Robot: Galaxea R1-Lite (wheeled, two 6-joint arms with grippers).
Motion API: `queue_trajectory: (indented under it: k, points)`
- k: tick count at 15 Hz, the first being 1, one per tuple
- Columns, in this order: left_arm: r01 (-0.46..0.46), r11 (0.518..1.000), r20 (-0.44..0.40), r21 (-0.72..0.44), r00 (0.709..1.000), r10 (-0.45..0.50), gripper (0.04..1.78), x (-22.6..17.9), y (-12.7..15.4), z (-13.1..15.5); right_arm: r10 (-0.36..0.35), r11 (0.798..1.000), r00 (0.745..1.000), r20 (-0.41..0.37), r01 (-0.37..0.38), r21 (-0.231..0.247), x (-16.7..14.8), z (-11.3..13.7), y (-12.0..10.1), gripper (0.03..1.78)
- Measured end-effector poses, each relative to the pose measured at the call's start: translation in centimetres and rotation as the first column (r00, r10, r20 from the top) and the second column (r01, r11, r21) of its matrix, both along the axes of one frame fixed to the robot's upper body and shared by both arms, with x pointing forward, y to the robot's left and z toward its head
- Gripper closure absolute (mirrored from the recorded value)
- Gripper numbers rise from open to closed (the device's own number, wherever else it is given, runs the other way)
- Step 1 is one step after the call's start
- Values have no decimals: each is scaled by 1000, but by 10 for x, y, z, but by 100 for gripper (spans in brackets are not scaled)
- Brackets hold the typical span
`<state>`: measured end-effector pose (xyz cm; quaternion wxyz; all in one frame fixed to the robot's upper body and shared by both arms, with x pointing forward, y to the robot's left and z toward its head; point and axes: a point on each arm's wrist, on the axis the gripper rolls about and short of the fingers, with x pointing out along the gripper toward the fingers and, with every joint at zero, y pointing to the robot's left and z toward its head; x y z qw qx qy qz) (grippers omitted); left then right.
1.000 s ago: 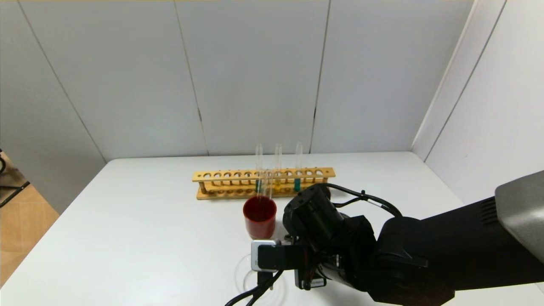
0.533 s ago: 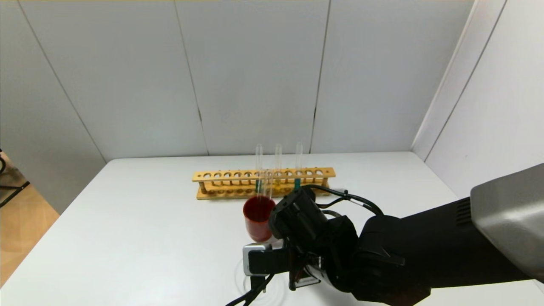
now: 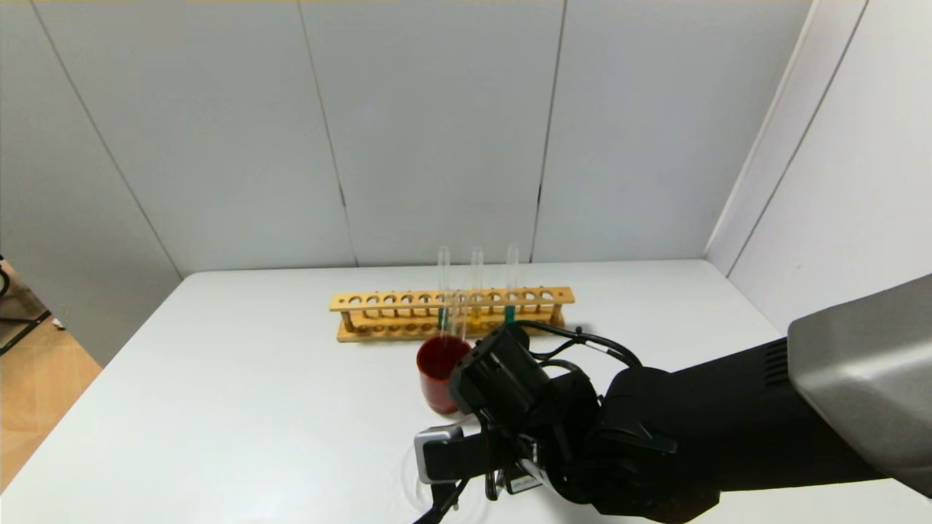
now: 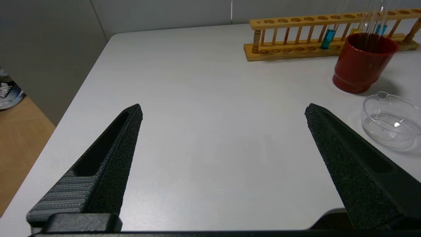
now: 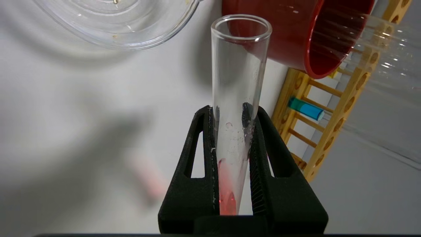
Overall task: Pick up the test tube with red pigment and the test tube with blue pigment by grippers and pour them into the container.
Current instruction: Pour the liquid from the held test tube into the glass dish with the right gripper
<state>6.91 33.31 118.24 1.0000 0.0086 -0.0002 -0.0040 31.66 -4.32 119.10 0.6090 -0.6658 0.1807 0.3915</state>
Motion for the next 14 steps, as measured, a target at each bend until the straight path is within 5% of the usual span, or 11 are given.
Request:
queue_trajectory:
  k: [14]
  points:
    - [0, 1000, 0, 0, 1000, 0, 7, 0, 0, 0, 30, 989, 998, 51, -22, -146, -3, -8, 19, 146]
